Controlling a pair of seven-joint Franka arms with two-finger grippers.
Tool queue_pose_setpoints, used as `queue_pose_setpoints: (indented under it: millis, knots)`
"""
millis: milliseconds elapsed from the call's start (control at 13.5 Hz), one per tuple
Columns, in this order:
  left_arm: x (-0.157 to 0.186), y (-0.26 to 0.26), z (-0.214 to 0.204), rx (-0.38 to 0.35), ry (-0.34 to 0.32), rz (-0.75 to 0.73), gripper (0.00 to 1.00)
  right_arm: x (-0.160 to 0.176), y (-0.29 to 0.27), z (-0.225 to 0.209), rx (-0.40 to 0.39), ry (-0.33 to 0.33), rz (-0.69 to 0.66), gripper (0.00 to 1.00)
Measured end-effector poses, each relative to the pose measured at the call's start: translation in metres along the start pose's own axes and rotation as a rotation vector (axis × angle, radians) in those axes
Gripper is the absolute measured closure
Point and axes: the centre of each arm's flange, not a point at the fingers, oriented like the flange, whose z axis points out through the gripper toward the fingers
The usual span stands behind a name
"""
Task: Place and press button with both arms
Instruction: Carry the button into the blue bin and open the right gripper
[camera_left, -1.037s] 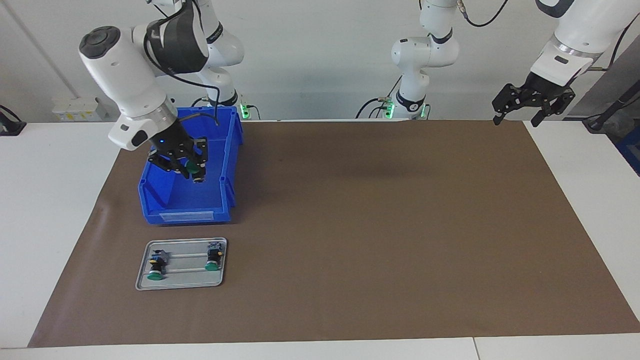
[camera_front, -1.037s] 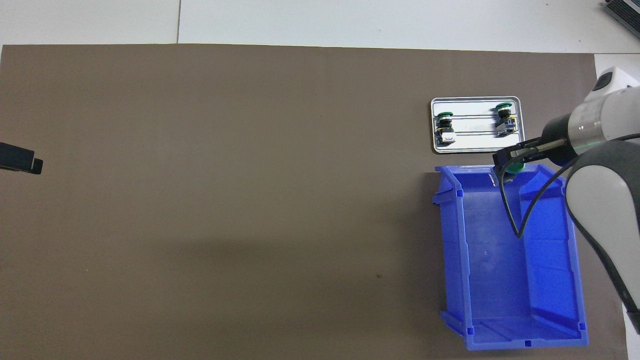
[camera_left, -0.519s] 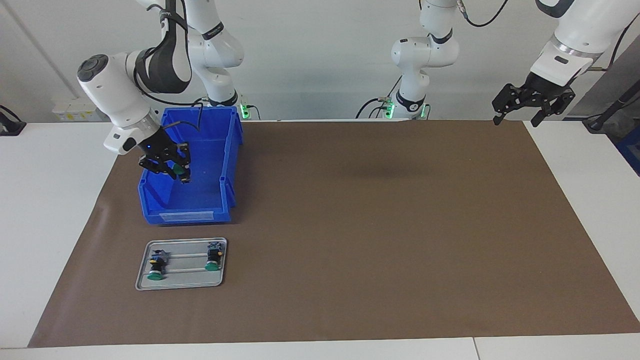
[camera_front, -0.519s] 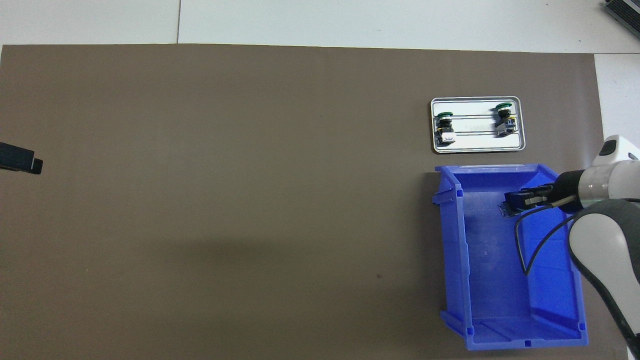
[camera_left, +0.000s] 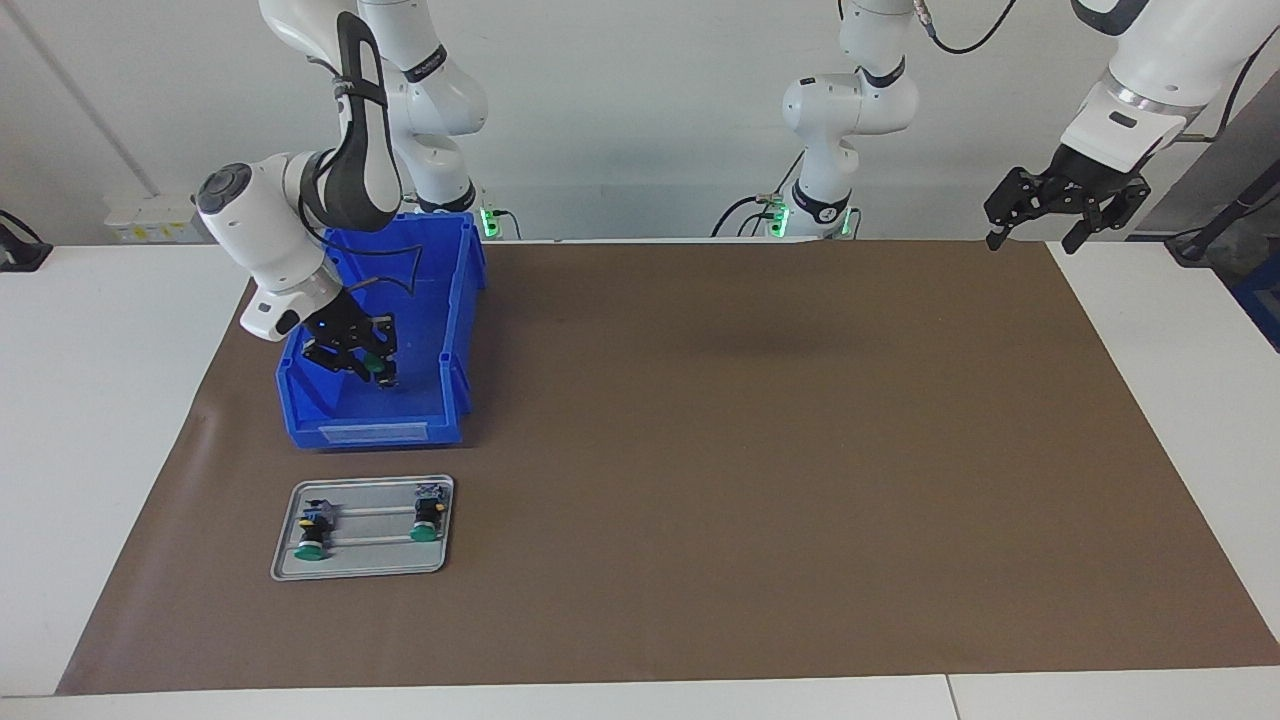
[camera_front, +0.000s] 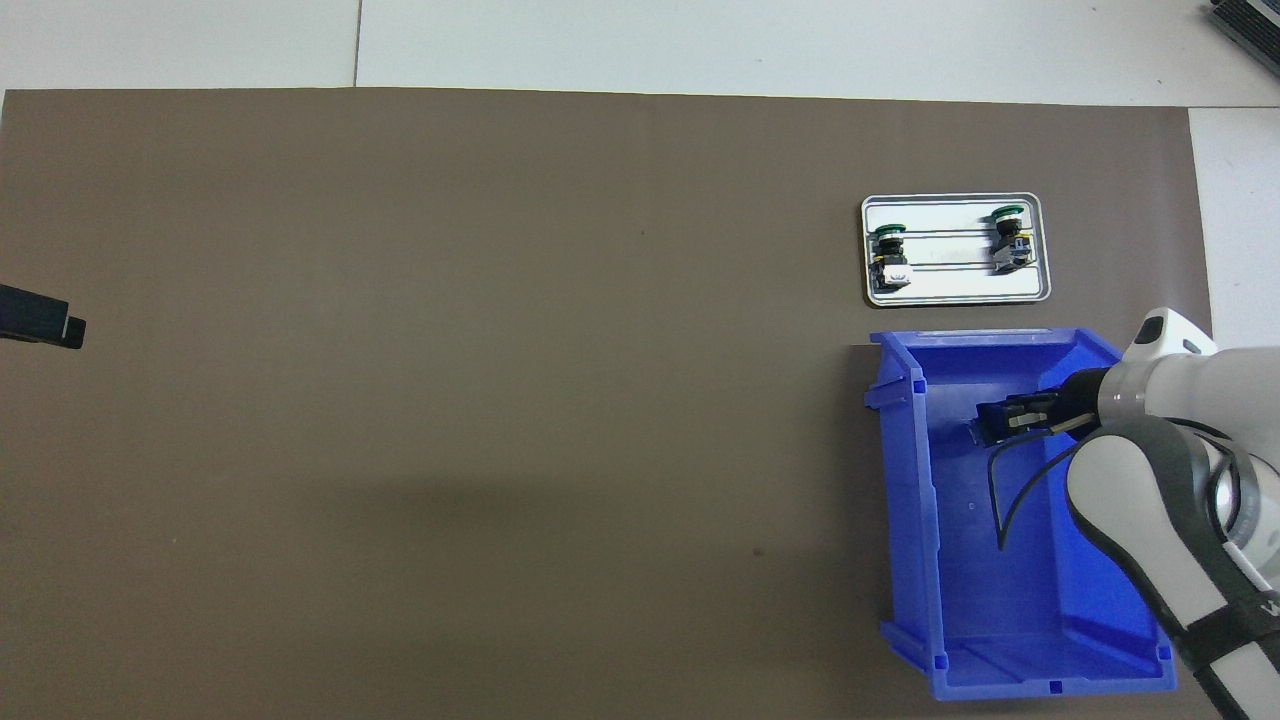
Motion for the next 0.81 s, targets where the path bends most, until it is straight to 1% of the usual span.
queue_pose_setpoints:
  millis: [148,296,370,444,593,741,815]
  knots:
    - [0.000,0.000,0.000,0.000,0.000,0.000,0.00,0.000,0.000,0.003,0.003,-0.005,0.007,0.60]
    - [0.000,0.000,0.000,0.000,0.000,0.000,0.00,0.000,-0.002,0.003,0.006,-0.004,0.033,0.44]
    - [0.000,0.000,0.000,0.000,0.000,0.000,0.00,0.001,-0.003,0.004,0.006,-0.004,0.041,0.33]
    - [0.000,0.000,0.000,0.000,0.000,0.000,0.00,0.002,-0.004,0.003,0.007,-0.001,0.047,0.21]
    - [0.000,0.000,0.000,0.000,0.000,0.000,0.00,0.013,-0.008,-0.011,0.001,0.026,0.084,0.02]
    - [0.000,0.000,0.000,0.000,0.000,0.000,0.00,0.034,-0.023,-0.044,-0.011,0.053,0.140,0.00]
    - [0.000,0.000,0.000,0.000,0.000,0.000,0.00,0.045,-0.030,-0.064,-0.039,0.068,0.167,0.00]
